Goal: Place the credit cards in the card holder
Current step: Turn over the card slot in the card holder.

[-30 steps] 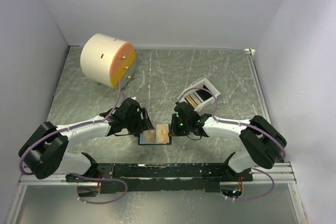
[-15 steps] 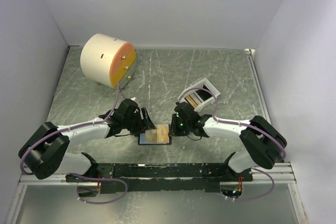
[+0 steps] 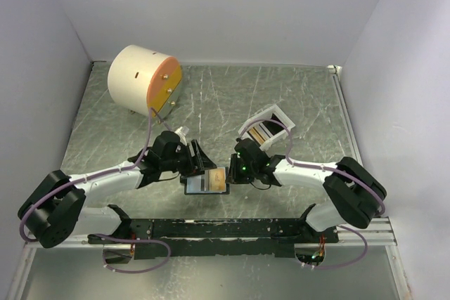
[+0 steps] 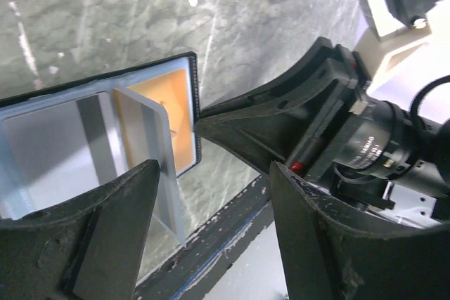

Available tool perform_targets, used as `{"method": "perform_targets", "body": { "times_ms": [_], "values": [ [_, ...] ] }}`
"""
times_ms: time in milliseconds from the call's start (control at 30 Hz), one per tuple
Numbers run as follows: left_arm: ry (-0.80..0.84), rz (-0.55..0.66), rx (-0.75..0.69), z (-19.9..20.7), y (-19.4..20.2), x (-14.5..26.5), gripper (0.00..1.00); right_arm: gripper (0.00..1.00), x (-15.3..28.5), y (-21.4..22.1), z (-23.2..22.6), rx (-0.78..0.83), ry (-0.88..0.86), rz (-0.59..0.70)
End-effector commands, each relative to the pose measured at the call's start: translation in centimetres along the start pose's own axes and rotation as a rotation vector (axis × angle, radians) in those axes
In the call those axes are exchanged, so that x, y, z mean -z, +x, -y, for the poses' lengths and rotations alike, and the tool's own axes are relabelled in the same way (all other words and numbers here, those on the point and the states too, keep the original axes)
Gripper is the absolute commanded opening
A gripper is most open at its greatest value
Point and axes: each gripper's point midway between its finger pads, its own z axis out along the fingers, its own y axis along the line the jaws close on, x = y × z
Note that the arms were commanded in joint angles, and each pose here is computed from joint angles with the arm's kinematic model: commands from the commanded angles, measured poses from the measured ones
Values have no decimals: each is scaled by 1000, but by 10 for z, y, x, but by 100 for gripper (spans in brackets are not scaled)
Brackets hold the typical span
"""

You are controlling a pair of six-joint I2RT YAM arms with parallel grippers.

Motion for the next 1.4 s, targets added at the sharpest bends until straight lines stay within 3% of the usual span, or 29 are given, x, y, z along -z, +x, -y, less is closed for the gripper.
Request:
{"method": "perform_targets", "body": {
  "times_ms": [0,533,733,833,1067,1200,1267,1367],
  "values": [
    [101,-17,-11,26,-1,1,74,21,3,17,18,-1,62,-36],
    [115,-71,-49,36,10,-19,73,32,29,-11,17,29,107,86],
    [26,5,-84,28,-3,-8,73,34,44,-23,10,59,72,153],
    [-129,75,-88,5,-15,4,73,34,48,-30,1,93,44,166],
    [-283,149,-99,-28,-21,28,79,35,40,-32,-21,64,-36,155],
    [-246,145,-105,-30,-19,27,82,40,30,-26,-28,77,-36,115],
    [-212,133,-104,-29,-16,24,90,43,25,-24,-30,88,-24,101],
    [-188,116,-97,-31,-12,18,91,44,19,-21,-29,100,11,77]
  ]
}}
